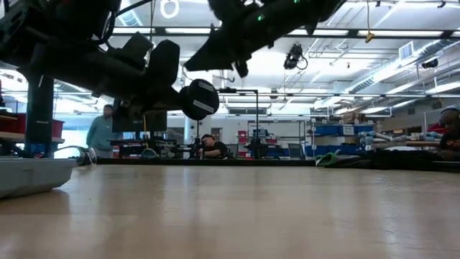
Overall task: Coil cords
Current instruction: Coil the black wire onto the spool
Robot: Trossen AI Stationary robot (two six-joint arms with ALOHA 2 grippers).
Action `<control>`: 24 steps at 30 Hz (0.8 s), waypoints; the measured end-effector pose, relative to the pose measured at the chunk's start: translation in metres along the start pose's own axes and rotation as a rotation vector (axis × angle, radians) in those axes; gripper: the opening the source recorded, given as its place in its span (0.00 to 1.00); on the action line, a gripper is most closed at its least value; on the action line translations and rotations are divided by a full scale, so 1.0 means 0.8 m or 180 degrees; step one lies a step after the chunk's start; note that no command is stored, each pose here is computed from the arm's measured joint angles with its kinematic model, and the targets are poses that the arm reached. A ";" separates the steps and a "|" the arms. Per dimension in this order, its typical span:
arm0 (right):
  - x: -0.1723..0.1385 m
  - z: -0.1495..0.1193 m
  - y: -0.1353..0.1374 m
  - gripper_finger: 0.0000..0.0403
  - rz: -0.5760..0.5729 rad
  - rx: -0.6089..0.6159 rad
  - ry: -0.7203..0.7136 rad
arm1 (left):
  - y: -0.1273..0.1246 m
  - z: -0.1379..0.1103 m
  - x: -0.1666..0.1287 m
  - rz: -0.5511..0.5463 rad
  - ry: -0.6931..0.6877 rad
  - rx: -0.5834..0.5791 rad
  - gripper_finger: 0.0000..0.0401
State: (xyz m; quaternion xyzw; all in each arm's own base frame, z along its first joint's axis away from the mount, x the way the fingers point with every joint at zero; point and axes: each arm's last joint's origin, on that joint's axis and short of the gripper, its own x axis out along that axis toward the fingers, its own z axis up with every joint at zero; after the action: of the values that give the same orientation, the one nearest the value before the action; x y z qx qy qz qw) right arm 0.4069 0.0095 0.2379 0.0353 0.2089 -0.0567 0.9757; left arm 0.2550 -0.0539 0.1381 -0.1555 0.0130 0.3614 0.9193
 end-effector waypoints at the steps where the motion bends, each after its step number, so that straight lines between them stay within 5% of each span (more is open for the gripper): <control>1: 0.004 -0.005 0.002 0.00 0.0005 -0.0011 0.0037 | 0.000 0.001 0.000 0.0006 -0.0020 -0.0021 0.00; 11: 0.049 -0.064 0.020 0.00 -0.0186 -0.0155 0.0378 | -0.002 0.004 0.000 -0.0034 -0.0071 -0.0215 0.00; 24: 0.043 -0.130 0.014 0.08 -0.0206 0.0142 0.0584 | 0.012 -0.011 -0.006 0.0017 0.0121 -0.0315 0.00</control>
State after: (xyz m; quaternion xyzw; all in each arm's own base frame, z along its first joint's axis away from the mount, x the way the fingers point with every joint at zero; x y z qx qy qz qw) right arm 0.3971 0.0268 0.1294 0.0553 0.2971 -0.0893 0.9490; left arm 0.2459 -0.0528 0.1275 -0.2076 0.0130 0.3610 0.9091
